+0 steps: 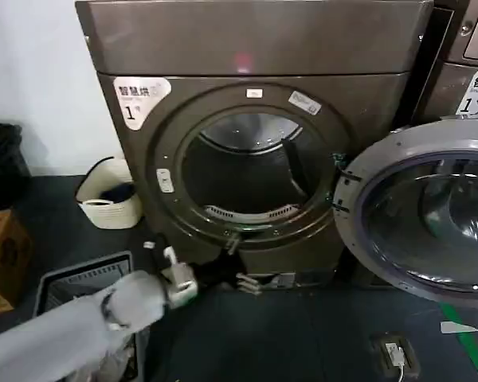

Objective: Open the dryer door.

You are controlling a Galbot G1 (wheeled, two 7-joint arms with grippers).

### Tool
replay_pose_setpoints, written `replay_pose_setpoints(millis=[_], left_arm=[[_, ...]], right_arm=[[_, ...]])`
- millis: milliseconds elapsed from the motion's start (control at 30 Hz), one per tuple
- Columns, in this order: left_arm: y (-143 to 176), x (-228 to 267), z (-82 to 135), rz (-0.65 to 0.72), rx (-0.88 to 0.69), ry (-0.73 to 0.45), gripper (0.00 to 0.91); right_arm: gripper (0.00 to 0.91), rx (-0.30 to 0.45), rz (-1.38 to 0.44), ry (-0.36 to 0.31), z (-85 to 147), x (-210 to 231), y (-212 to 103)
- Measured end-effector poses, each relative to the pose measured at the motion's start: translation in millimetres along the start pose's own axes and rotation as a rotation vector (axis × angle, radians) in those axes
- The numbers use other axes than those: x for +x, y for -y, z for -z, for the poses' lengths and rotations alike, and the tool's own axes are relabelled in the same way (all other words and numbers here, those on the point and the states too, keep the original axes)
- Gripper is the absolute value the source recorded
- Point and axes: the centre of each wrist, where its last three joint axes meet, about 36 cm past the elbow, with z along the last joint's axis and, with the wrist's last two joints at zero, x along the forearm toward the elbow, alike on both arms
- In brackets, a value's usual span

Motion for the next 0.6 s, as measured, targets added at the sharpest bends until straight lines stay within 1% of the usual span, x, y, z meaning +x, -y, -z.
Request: replay_pose_setpoints(millis=[200,367,467,600], left_arm=[[-6.3,38.1,-2.7,0.051,0.013,-0.142,0.907],[-21.1,65.6,-9.5,0.106,0.011,-0.237,0.907],[-26.4,78.3,-10.8,0.111,-0.001,-0.304,0.907],[-31.0,93.4,-9.8,0.119,0.024,-0.375,0.907]], right_arm=[[0.907,-0.003,0.002,-0.002,-1.5,1.7,-3.7],[0.907,0.01,0.0,0.003,-3.7,0.7,-4.9],[0.907,0.007,-0.001,0.005,-3.7,-0.5,-5.2],[0.907,0.012,-0.002,0.007,-7.5,-1.3,-5.8]])
